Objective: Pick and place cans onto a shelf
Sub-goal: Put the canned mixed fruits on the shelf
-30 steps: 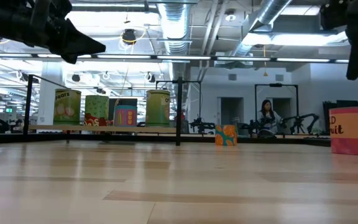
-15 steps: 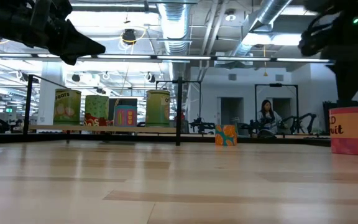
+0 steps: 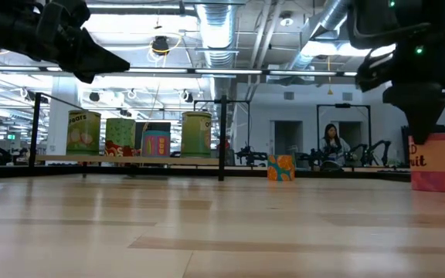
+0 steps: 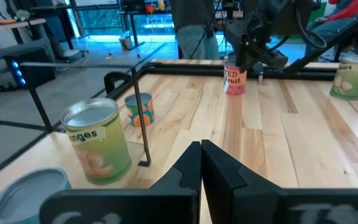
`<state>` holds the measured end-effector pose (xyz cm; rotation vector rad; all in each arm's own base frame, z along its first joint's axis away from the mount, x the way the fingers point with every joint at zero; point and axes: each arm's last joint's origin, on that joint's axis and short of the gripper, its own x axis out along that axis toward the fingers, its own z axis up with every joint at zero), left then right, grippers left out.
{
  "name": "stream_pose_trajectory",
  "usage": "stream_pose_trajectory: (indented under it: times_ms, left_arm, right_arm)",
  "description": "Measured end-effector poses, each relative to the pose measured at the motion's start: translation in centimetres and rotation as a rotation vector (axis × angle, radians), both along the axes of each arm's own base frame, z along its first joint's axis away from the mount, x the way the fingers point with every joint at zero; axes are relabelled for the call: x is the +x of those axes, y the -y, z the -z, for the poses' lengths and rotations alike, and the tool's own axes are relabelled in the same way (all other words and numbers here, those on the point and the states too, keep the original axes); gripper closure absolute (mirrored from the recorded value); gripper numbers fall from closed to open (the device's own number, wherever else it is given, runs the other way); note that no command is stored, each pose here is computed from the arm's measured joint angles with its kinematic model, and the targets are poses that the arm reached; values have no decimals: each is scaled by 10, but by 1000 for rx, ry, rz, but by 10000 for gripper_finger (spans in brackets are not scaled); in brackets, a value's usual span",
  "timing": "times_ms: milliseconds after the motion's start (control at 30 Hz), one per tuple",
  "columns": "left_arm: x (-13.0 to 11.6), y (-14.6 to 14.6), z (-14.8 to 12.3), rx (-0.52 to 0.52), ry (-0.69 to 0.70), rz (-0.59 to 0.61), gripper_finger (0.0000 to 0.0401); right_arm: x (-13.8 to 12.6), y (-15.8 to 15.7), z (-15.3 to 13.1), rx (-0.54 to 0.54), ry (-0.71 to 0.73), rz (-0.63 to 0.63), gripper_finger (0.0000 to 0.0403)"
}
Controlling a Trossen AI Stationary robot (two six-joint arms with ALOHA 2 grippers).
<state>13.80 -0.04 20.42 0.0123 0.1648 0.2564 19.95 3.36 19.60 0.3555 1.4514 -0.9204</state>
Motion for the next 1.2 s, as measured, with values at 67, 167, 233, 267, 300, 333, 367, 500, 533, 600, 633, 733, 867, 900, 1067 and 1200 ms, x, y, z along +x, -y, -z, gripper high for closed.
stream_pose_trajectory:
  times_ms: [67, 167, 233, 267, 300, 333, 367, 500, 533, 600, 633, 733, 867, 900, 1067, 1200]
  left_arm:
    - [0, 0, 1, -11, -3, -2, 401]
    - [0, 0, 1, -17, -10, -3, 401]
    - [0, 0, 1, -24, -8, -4, 401]
    - [0, 0, 1, -24, -8, -3, 401]
    - [0, 0, 1, -24, -8, -3, 401]
    - [0, 0, 1, -24, -8, -2, 401]
    - [0, 0, 1, -24, -8, -1, 401]
    - [0, 0, 1, -13, -2, 0, 401]
    - [0, 0, 0, -8, -3, 1, 401]
    - [0, 0, 0, 0, -5, 2, 401]
    - [0, 0, 0, 0, -4, 2, 401]
    - [0, 0, 0, 4, -5, 3, 401]
    - [0, 0, 0, 3, 0, 1, 401]
    - [0, 0, 0, 4, 2, 1, 401]
    - [0, 0, -2, 8, 15, -1, 401]
    - [0, 0, -1, 9, 8, -4, 401]
  right_arm:
    - [2, 0, 2, 3, 6, -21, 302]
    - [9, -1, 1, 13, 60, -90, 326]
    - [14, -3, 1, 33, 94, -134, 352]
    - [16, -4, 1, 46, 101, -154, 367]
    - [18, -5, -1, 59, 116, -173, 382]
    - [23, -6, -5, 67, 143, -197, 390]
    - [27, -7, -10, 74, 171, -221, 393]
    - [47, -11, -34, 91, 295, -328, 386]
    - [52, -12, -43, 89, 331, -362, 388]
    - [62, -14, -59, 76, 403, -434, 395]
    - [67, -15, -68, 60, 450, -469, 397]
    - [85, -17, -92, 12, 630, -568, 396]
    - [113, -20, -108, -51, 880, -711, 398]
    - [121, -20, -109, -60, 934, -747, 399]
    - [164, -18, -90, -50, 953, -868, 398]
    - [205, -13, -71, -61, 866, -944, 399]
